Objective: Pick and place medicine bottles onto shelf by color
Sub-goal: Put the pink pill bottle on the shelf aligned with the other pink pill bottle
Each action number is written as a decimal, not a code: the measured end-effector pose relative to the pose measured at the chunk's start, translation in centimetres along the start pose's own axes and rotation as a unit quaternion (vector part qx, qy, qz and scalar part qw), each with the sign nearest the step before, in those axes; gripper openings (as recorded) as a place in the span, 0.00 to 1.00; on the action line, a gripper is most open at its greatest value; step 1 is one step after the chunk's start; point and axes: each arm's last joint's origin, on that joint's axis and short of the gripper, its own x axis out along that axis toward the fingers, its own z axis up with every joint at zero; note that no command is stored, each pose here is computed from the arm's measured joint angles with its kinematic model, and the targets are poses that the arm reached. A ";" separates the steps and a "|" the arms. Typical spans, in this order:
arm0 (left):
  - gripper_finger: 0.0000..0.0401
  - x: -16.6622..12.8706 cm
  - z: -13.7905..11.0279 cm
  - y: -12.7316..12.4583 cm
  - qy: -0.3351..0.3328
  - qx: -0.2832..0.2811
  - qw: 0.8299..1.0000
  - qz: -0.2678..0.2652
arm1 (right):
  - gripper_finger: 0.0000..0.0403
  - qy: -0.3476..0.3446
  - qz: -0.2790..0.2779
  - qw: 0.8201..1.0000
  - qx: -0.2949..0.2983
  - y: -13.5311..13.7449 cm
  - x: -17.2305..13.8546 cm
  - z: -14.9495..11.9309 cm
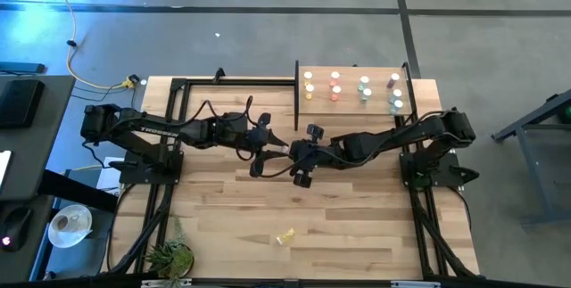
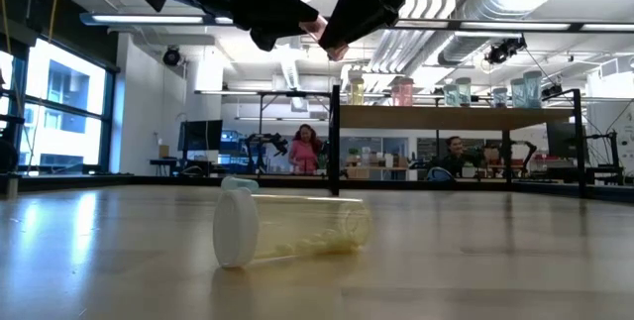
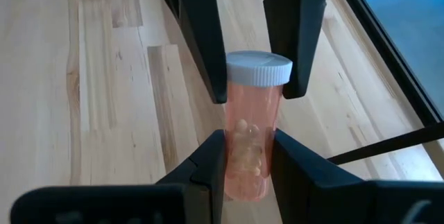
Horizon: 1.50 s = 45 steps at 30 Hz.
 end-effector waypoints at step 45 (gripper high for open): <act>0.28 -0.6 -0.6 2.1 0.087 -0.022 0.994 0.061 | 0.49 0.126 -0.144 0.977 -0.094 -2.9 -4.0 1.1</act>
